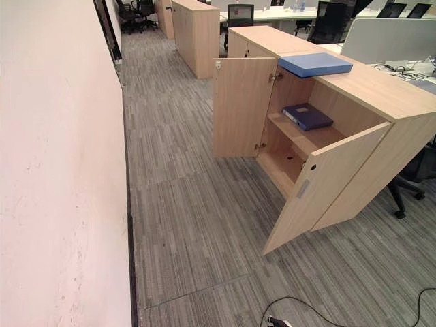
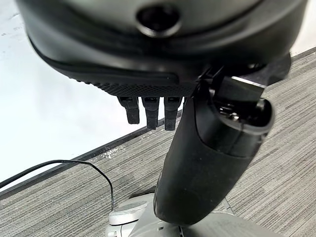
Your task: Put the empty folder in the office cabinet
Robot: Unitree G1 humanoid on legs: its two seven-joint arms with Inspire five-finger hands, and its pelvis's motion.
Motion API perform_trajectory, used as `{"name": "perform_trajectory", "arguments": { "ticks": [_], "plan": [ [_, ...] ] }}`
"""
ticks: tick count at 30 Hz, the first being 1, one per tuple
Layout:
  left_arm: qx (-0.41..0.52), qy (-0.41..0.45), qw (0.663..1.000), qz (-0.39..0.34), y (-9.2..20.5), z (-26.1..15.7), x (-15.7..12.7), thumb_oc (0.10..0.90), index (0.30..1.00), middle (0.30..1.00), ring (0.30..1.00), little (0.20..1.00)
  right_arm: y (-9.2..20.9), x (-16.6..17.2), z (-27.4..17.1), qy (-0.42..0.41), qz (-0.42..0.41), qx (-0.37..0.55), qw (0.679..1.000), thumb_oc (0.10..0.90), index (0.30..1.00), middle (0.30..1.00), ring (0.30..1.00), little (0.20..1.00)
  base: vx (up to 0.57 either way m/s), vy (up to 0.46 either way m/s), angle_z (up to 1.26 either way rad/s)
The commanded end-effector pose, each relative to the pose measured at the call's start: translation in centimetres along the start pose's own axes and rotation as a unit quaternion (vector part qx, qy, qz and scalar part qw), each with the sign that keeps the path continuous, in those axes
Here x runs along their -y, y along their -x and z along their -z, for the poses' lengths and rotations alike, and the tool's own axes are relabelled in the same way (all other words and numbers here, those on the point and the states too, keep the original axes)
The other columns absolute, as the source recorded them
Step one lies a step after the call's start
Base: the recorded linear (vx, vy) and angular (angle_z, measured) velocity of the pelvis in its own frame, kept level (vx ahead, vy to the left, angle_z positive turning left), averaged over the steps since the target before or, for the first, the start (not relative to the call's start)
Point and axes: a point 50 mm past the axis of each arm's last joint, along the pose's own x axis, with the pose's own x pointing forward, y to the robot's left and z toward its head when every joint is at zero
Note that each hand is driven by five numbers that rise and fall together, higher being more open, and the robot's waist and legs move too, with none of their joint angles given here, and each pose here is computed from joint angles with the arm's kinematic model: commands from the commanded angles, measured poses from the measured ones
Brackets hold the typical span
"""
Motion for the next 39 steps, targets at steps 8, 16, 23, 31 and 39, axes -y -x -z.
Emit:
{"name": "perform_trajectory", "arguments": {
  "ticks": [8,16,23,31,39],
  "plan": [
    [-0.003,-0.012,1.000,0.012,-0.3,-1.2,0.1,0.800,0.900,0.900,0.900,0.900,-0.2,2.0,-0.4,0.042,0.002,-0.022,0.999,0.800,0.900,0.900,0.900,0.900,0.00,0.000,0.00],
    [0.019,-0.028,0.999,0.003,-0.4,-2.6,-0.2,0.800,0.900,0.900,0.900,0.900,-0.2,2.4,0.0,0.044,0.010,-0.040,0.998,0.800,0.900,0.900,0.900,0.900,0.01,-0.023,0.02],
    [0.036,0.021,0.999,-0.016,-0.4,-3.8,-0.9,0.800,0.900,0.900,0.900,0.900,-0.2,2.6,-0.4,0.044,0.009,-0.041,0.998,0.800,0.900,0.900,0.900,0.900,-0.02,-0.095,0.21],
    [0.040,0.061,0.997,-0.035,-0.4,-3.6,-1.4,0.800,0.900,0.900,0.900,0.900,-0.1,3.8,0.2,0.083,0.033,-0.050,0.995,0.800,0.900,0.900,0.900,0.900,0.17,-0.012,0.28],
    [-0.030,0.103,0.993,-0.053,-0.1,0.7,-1.7,0.800,0.900,0.900,0.900,0.900,0.0,3.0,1.5,0.068,0.028,-0.066,0.995,0.800,0.900,0.900,0.900,0.900,0.37,0.199,-0.22]
  ]
}}
